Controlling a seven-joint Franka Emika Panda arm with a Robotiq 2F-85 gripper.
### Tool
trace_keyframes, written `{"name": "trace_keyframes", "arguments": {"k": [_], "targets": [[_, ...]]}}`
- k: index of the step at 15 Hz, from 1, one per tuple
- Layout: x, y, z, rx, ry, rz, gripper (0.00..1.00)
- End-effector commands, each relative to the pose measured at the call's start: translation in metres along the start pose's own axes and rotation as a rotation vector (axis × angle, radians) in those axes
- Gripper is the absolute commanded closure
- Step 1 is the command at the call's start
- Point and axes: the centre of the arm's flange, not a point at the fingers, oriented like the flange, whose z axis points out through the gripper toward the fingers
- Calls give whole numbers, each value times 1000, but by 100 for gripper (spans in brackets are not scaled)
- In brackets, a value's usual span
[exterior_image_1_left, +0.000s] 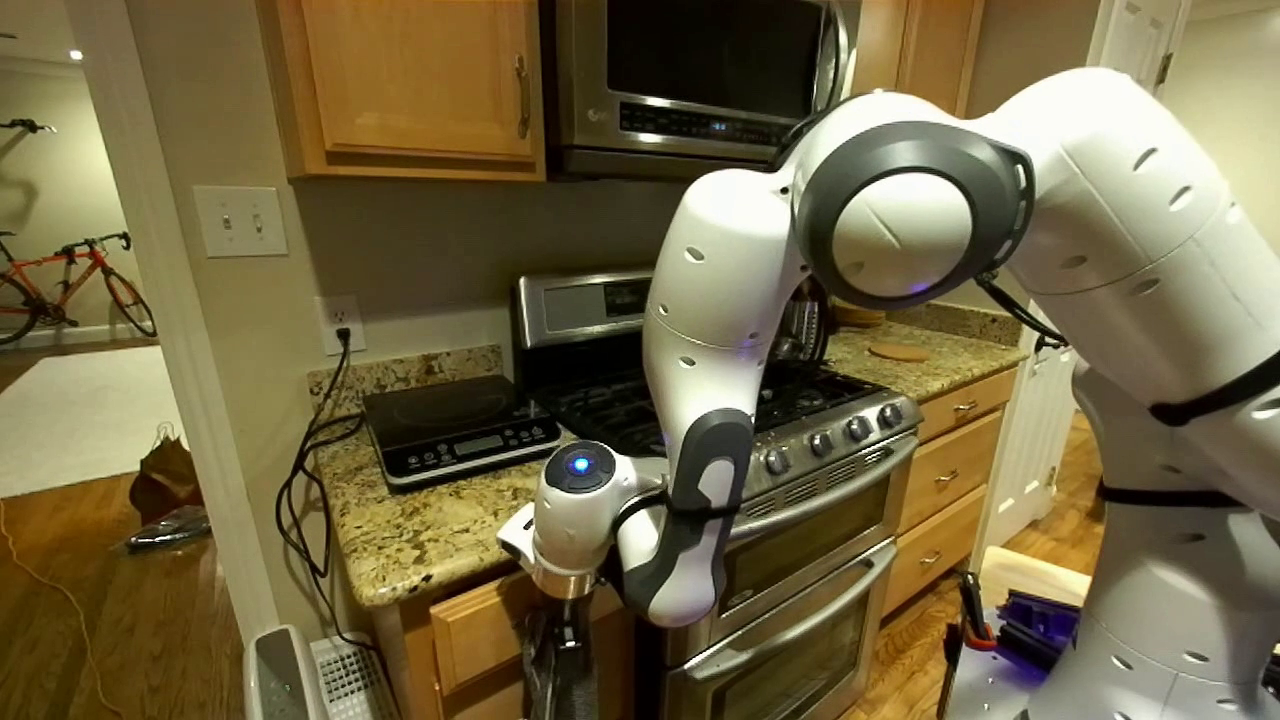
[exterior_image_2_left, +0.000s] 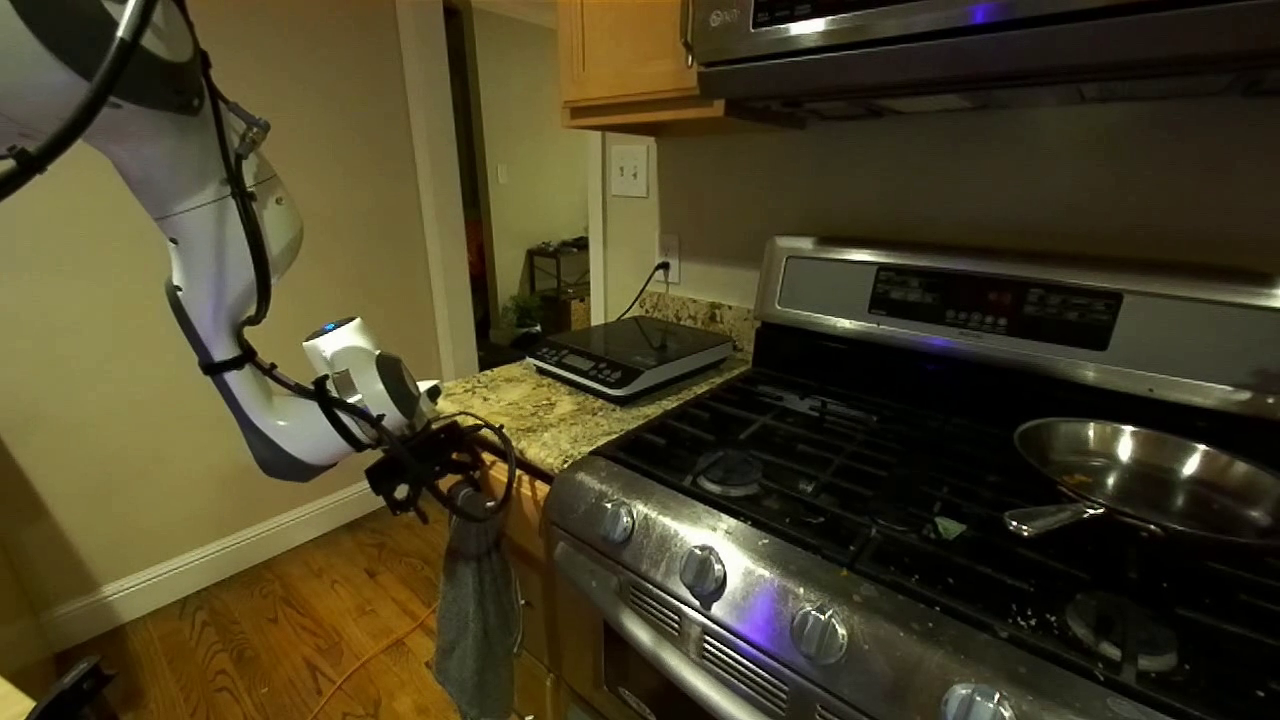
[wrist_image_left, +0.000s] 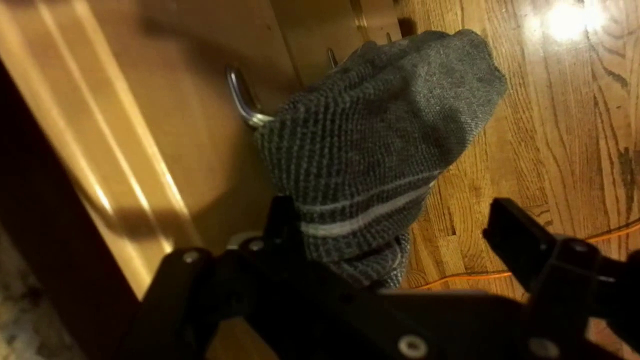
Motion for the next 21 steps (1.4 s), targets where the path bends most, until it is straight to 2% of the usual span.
{"name": "trace_keyframes", "arguments": {"k": [1, 11, 12, 15, 21], "targets": [[-7, 0, 9, -17, 12, -17, 28], [-12, 12, 5, -5, 34, 25, 90], [-12, 13, 5, -4, 32, 26, 92], [-15, 5, 1, 2, 33, 3, 89], [-32, -35, -16, 28, 39, -31, 89]]}}
